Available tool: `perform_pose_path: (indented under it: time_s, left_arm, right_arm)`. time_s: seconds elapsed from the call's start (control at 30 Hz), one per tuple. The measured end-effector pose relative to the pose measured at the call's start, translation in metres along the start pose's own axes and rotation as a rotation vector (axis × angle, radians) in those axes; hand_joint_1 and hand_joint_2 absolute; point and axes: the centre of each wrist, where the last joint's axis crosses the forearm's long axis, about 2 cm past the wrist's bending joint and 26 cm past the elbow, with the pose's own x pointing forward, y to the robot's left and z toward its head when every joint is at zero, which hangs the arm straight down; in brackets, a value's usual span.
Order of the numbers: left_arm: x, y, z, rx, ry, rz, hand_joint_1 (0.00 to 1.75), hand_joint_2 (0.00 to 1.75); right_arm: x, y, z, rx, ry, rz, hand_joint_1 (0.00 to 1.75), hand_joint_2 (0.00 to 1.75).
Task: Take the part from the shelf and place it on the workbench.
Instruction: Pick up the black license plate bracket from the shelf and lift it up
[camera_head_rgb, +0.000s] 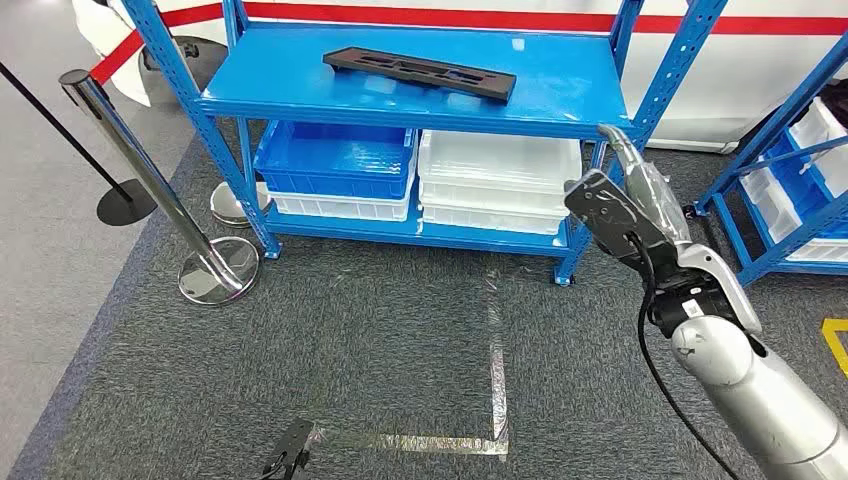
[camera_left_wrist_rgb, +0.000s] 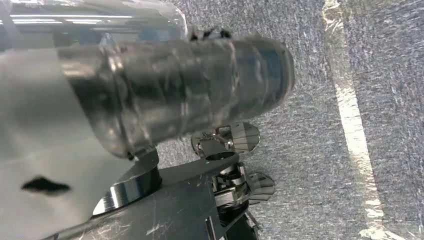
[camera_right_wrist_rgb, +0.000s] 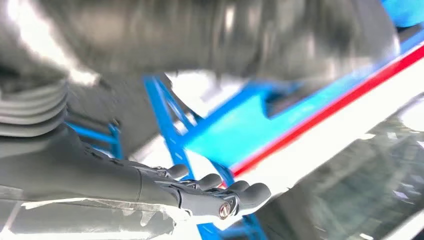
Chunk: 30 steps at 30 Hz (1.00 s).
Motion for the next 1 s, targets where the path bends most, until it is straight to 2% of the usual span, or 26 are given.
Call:
perform_pose_path:
  time_s: [0.07,0.33,0.47,0.6,0.73,1.0]
  left_arm:
    - [0.000,0.000,0.000,0.000,-0.003,0.001,0.00,0.00]
    - [0.005,0.002,-0.003,-0.004,-0.025,0.009,0.00,0.00]
    - [0.004,0.007,-0.004,0.015,-0.025,0.009,0.00,1.75]
    - [0.002,0.015,-0.006,0.063,-0.020,0.022,0.00,1.75]
    - [-0.001,0.027,-0.010,0.129,-0.007,0.050,0.00,0.00]
    - [-0.007,0.052,-0.016,0.225,0.037,0.149,0.00,0.00]
  right_arm:
    - [0.009,-0.001,-0.004,0.007,-0.026,0.021,0.00,1.75]
    - [0.082,0.005,-0.026,0.065,-0.230,0.200,0.00,1.75]
    - [0.118,0.014,-0.032,0.098,-0.330,0.305,0.00,1.75]
    - [0.150,0.021,-0.035,0.122,-0.414,0.416,0.00,1.75]
    - [0.180,0.031,-0.035,0.154,-0.490,0.536,0.00,1.75]
    - [0.219,0.041,-0.032,0.210,-0.564,0.736,0.00,1.75]
